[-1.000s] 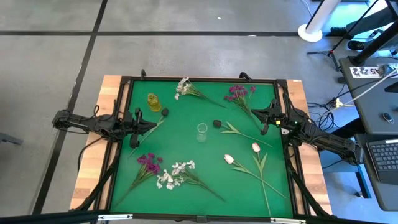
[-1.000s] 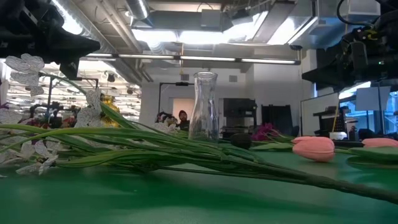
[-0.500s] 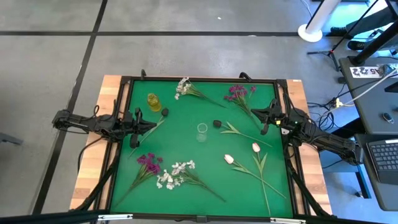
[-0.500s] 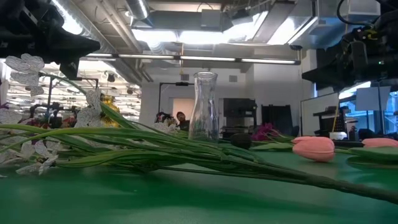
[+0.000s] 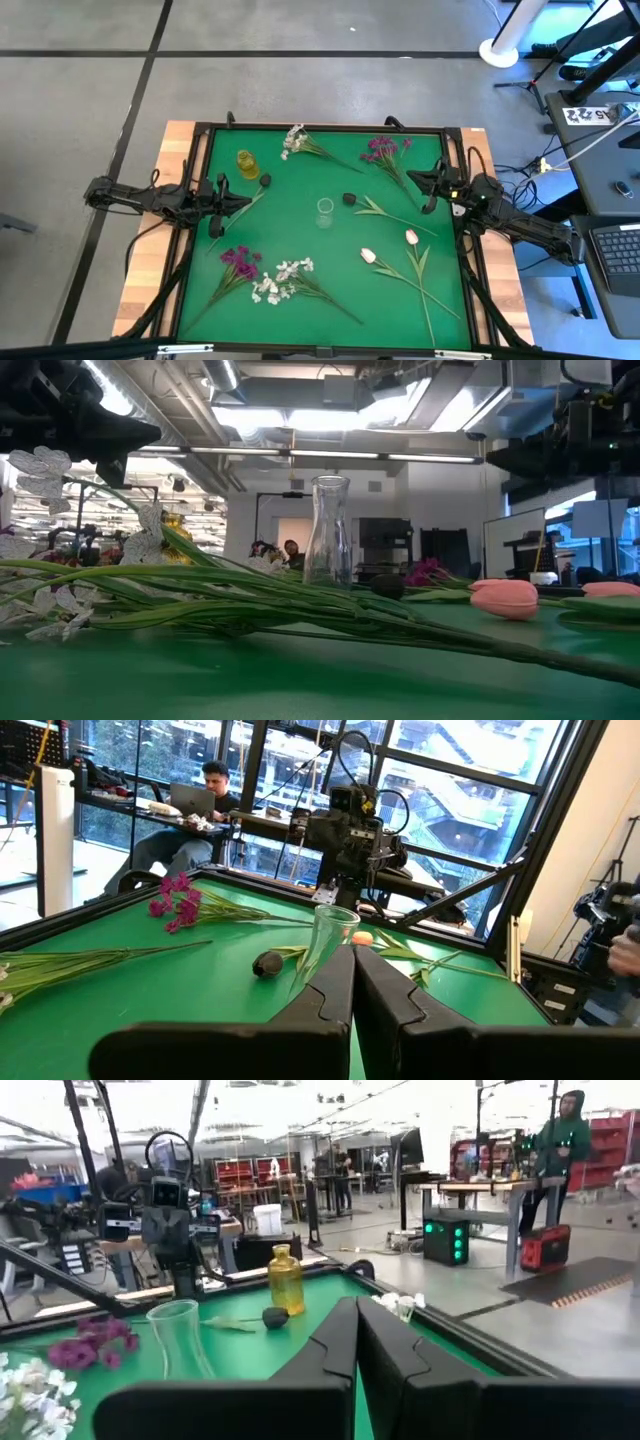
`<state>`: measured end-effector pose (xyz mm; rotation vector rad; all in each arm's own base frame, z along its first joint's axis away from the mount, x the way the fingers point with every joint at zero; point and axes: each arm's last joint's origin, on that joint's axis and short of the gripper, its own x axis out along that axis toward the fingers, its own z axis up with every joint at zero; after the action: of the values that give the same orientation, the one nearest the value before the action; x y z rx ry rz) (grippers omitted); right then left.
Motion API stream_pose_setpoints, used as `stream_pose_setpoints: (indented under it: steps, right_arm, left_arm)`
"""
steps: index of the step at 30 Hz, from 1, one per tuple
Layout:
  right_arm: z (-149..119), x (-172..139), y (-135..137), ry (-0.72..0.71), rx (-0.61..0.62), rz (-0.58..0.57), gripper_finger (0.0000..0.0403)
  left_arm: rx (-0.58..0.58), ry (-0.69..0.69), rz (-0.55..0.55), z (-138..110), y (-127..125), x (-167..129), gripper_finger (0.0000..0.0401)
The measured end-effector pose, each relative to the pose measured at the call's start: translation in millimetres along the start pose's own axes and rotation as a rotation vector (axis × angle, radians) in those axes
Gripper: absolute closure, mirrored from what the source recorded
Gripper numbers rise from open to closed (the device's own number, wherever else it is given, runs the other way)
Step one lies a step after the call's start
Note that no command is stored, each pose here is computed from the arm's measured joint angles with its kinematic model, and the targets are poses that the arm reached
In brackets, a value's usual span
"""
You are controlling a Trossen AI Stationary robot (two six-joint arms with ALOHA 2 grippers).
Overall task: Sort flowers into vase by color
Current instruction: Put the right black tulip into the transparent vase
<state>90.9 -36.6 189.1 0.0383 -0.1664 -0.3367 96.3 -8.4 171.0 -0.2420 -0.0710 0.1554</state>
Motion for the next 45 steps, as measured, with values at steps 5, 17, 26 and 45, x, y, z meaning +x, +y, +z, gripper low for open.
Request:
stream_pose_setpoints:
  steps: [5,17,26,45]
  right_arm:
    - [31,-3,3,-0.100,-0.040,0.021,0.0393]
    - [81,-7,9,-0.184,0.031,0.121,0.0393]
    - [53,36,4,0.206,0.019,0.053,0.0393]
    - [-5,91,0,0.923,0.143,0.080,0.0249]
  left_arm:
    - [0.000,0.000,0.000,0,0,0,0.0401]
    - [0.000,0.000,0.000,0,0,0,0.0401]
    - [0.000,0.000,0.000,0,0,0,0.0401]
    - [0.000,0.000,0.000,0,0,0,0.0401]
